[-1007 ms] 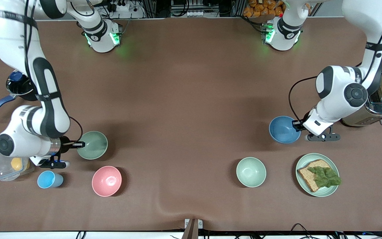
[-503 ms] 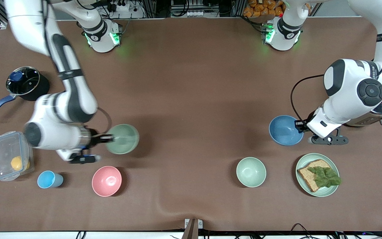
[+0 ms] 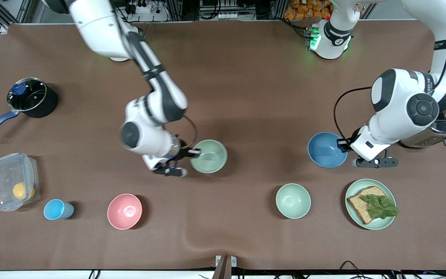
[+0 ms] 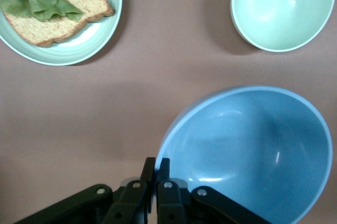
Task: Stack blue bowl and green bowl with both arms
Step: 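Carry the green bowl inward with the right gripper while the left lifts the blue bowl, then lower the blue bowl into the green bowl with the left gripper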
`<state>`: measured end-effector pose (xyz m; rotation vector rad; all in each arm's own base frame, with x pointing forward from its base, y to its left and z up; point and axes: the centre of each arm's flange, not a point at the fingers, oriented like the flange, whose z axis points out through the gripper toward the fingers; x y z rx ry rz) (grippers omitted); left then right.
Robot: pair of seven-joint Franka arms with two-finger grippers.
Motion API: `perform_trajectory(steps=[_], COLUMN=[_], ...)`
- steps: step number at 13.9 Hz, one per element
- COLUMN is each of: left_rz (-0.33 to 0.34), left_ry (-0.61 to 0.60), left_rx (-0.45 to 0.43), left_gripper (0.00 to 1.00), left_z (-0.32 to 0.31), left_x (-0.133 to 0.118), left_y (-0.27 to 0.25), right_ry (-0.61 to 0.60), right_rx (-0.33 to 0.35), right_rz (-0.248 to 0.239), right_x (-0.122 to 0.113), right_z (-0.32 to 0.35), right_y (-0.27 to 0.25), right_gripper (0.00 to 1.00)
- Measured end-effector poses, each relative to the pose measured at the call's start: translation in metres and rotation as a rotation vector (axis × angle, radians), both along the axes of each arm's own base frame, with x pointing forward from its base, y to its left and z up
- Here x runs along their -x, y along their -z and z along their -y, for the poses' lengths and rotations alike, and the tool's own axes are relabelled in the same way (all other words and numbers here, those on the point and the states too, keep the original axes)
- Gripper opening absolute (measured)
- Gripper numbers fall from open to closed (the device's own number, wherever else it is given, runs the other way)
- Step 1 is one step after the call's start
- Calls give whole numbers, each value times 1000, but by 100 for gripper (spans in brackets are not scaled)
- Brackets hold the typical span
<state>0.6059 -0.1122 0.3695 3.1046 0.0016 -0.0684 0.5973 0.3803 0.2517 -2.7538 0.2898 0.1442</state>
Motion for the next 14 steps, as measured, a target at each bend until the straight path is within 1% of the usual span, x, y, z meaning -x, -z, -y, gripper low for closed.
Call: perform_trajectory(steps=[1,4,8,9,10,11,12,13,14], left_rz=[-8,-31,-43,-39,-36,-33,-32,-29,-25], left_ry=[3,10,16,22,26,21,10,0,-14], left_rx=[0,1,1,2,3,3,3,3,3], left_gripper=[5,5,5,5,5,5,5,5,5], left_z=[4,8,13,17,22,27,33,39,48], left_x=[1,1,1,1,1,1,2,2,3], left_y=[4,18,26,24,22,21,20,18,16], right_ry=[27,82,172,214,259,293,319,345,383], right_rx=[2,18,47,50,51,45,35,31,31], right_rz=[-3,-53,-106,-123,-135,-135,-134,-145,-162], right_x=[8,24,26,27,26,21,15,7,-2], right_z=[-14,-26,-12,-12,-12,-11,-7,2,17], right_y=[12,45,60,60,57,49,33,13,-8], right_gripper=[7,7,7,12,23,32,44,53,65])
